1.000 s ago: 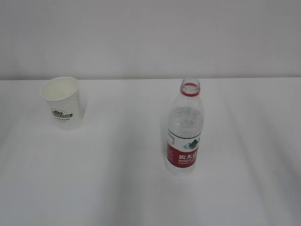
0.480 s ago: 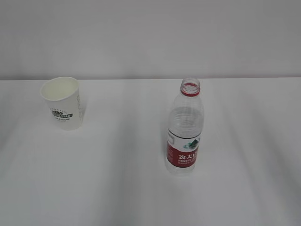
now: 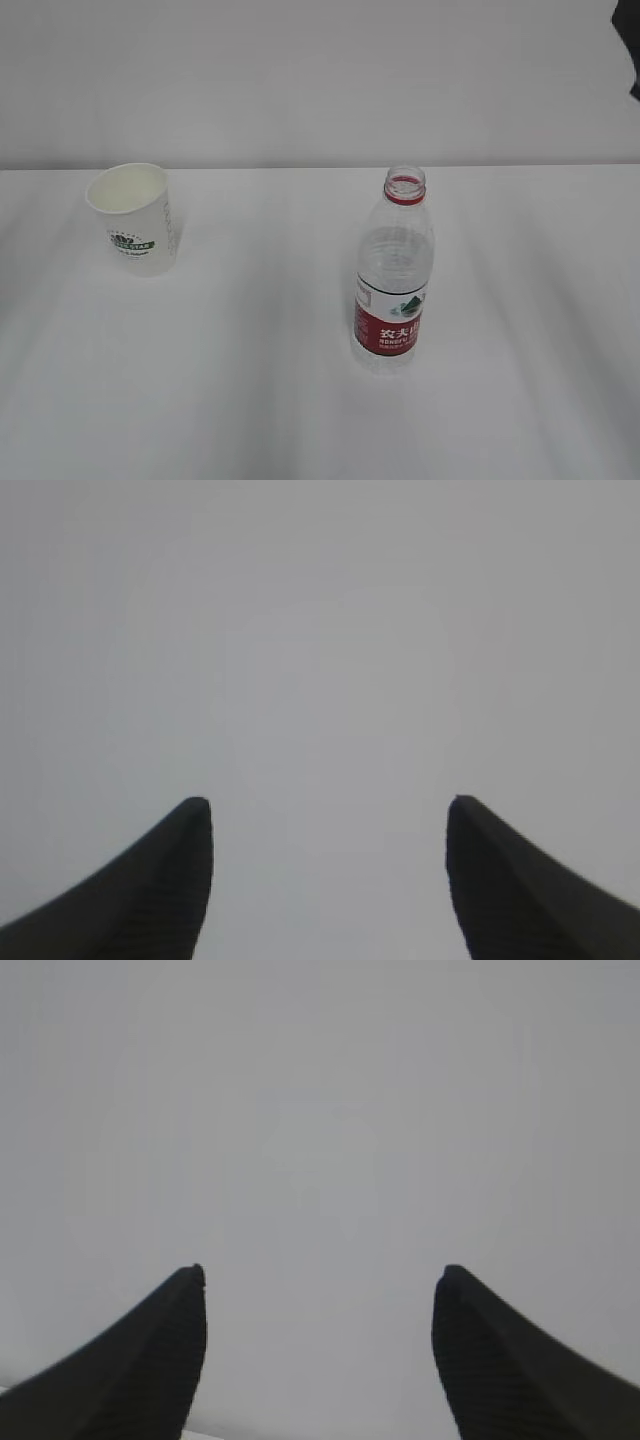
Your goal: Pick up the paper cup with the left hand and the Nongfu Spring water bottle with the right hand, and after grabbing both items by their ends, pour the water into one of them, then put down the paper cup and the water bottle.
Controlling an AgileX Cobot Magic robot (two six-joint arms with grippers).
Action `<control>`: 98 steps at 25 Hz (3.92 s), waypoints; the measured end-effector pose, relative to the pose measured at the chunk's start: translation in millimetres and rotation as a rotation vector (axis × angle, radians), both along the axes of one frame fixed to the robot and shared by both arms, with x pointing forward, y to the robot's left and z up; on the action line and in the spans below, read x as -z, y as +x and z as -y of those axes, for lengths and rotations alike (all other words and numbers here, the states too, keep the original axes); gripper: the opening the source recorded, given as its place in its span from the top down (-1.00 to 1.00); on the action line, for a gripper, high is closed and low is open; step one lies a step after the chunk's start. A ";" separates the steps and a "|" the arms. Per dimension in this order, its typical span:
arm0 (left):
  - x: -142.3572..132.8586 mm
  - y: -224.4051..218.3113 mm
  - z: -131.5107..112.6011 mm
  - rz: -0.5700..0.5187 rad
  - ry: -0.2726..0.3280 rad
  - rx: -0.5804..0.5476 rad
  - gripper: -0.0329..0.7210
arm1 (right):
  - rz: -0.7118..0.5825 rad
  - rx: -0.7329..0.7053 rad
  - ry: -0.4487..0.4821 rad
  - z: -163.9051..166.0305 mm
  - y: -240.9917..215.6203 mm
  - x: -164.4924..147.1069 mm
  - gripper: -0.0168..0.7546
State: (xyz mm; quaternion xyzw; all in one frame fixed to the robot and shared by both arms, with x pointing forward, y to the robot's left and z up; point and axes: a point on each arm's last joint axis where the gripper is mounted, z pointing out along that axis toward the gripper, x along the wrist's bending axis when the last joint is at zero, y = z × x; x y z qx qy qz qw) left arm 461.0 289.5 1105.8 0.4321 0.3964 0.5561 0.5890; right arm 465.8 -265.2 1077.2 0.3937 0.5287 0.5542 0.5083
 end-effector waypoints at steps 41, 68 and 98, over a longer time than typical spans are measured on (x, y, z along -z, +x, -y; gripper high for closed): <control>164.0 -9.8 4.6 -0.447 -0.017 0.059 -0.46 | -0.277 -0.051 0.004 -5.5 7.3 144.2 -0.43; 203.2 -32.0 24.4 -0.636 0.071 0.292 -0.27 | -0.402 -0.363 -0.129 -26.3 -39.4 169.1 -0.43; 203.1 -31.8 24.0 -0.638 0.061 0.287 -0.26 | -0.359 -0.430 -0.294 -29.1 -49.1 172.7 -0.43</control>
